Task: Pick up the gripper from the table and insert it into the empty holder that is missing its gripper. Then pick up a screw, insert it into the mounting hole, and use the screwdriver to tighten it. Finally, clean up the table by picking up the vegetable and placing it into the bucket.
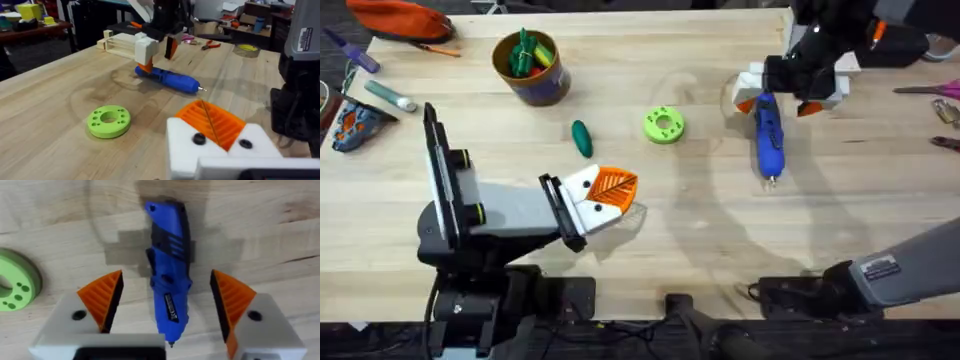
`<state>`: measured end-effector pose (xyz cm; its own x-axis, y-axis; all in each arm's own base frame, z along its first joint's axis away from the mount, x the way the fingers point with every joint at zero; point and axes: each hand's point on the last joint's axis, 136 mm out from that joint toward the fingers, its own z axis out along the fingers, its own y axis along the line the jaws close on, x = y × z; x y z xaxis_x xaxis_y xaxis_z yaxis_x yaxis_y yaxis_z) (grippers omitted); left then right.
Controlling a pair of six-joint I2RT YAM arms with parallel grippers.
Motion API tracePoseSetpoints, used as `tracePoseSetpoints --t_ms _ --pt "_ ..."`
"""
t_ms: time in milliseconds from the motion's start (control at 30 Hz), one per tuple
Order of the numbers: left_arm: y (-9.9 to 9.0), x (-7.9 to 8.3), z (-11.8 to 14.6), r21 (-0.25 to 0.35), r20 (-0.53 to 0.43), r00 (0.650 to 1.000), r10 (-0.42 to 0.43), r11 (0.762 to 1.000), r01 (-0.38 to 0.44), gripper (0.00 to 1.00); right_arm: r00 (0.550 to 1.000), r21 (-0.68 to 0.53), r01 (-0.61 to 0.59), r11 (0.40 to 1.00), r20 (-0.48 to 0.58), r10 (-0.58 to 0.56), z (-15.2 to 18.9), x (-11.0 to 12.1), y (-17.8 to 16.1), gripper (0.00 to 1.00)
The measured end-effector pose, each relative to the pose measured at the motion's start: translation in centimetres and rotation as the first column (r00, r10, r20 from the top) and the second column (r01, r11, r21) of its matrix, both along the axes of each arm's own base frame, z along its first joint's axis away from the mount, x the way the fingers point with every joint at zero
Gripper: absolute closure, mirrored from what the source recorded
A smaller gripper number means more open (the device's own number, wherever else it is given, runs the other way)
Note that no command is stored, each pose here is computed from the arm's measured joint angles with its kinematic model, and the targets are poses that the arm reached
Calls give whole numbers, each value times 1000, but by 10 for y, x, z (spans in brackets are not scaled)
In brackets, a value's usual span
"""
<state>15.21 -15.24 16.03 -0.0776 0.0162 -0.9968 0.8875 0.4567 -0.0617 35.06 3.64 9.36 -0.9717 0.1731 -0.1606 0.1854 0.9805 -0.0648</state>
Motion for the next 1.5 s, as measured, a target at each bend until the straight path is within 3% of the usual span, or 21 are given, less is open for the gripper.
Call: tracePoseSetpoints --t_ms 267,733,1100,1500 --pt "0 0 0 0 0 1000 0 1000 0 985 1000 7 -3 1000 -24 3 -12 2 -15 11" --pt "0 0 0 0 0 1000 0 1000 0 985 995 56 -96 994 -30 98 -38 -4 -11 10" --pt "0 0 0 0 0 1000 0 1000 0 985 995 56 -103 993 10 103 -45 3 -10 10" --pt "0 0 0 0 0 1000 0 1000 0 985 996 60 -77 995 -39 79 -59 -1 -19 10"
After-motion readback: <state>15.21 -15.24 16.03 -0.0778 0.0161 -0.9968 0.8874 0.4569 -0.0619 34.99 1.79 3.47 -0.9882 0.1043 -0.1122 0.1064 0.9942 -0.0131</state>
